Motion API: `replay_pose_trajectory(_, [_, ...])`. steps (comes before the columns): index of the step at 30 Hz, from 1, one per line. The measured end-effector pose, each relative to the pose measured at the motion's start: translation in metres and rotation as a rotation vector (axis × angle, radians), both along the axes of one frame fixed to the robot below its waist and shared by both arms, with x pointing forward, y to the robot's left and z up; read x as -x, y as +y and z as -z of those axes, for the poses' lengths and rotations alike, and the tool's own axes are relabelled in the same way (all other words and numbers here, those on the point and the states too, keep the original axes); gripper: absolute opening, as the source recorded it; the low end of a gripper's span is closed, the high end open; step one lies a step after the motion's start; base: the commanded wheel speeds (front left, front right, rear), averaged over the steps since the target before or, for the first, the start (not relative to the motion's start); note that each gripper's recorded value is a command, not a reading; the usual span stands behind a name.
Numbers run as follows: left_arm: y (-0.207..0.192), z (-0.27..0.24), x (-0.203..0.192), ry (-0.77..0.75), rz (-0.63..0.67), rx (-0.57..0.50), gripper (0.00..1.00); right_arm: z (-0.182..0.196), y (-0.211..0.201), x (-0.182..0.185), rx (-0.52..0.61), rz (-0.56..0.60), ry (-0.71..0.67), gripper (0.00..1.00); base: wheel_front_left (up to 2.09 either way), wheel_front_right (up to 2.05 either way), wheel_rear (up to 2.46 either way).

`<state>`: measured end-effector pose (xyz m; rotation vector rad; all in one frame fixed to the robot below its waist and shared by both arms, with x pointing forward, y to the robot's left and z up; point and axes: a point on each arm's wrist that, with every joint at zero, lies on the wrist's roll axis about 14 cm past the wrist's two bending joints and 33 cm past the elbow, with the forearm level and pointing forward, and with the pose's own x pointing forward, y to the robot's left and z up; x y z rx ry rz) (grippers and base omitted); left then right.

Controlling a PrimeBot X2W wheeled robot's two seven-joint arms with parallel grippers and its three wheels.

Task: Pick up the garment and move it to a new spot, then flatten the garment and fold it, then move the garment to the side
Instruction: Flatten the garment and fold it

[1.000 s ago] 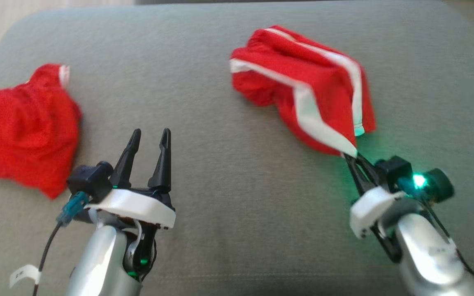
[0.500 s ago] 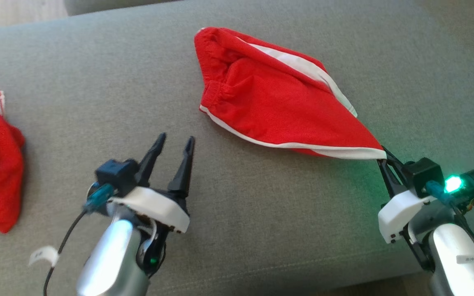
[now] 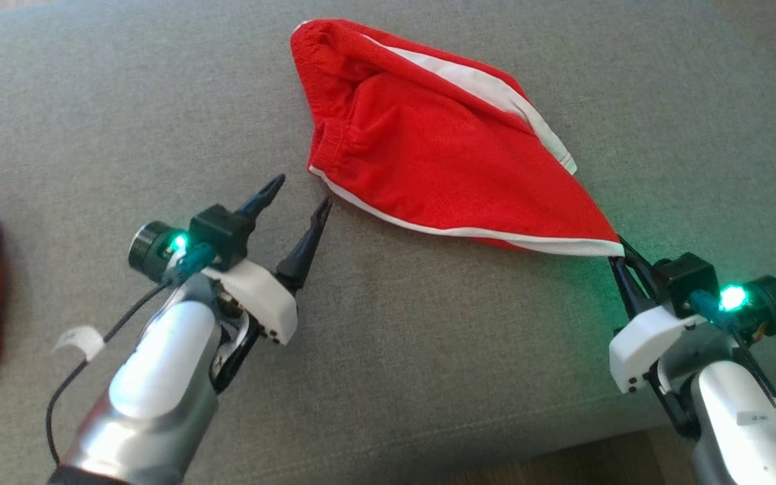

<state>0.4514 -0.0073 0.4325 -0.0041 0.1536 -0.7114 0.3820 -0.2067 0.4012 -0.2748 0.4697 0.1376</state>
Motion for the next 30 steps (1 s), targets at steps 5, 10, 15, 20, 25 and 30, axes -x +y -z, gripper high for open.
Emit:
replay_pose_trajectory(5, [-0.011,0.012,-0.007,-0.002,0.085,-0.074,1.00,0.000,0.002,-0.008,-0.009,0.004,-0.007,0.00,0.00,0.00,0.00])
replay_pose_trajectory(10, [-0.015,0.015,-0.020,-0.003,0.106,-0.092,1.00,0.005,0.002,-0.010,-0.014,0.008,0.001,0.00,0.00,0.00,0.00])
replay_pose_trajectory(15, [-0.021,0.015,-0.027,-0.016,0.132,-0.104,1.00,0.008,0.001,-0.011,-0.014,0.013,0.004,0.00,0.00,0.00,0.00])
replay_pose_trajectory(20, [-0.019,0.026,-0.026,0.010,0.137,-0.118,1.00,0.012,0.000,-0.010,-0.019,0.018,0.011,0.00,0.00,0.00,0.00])
replay_pose_trajectory(25, [-0.023,0.024,-0.028,0.007,0.148,-0.111,0.42,0.011,0.000,-0.013,-0.018,0.018,0.008,0.00,0.00,0.00,0.00])
replay_pose_trajectory(30, [-0.023,0.018,-0.028,-0.003,0.145,-0.099,0.00,0.012,0.002,-0.016,-0.018,0.011,0.003,0.00,0.00,0.00,0.00])
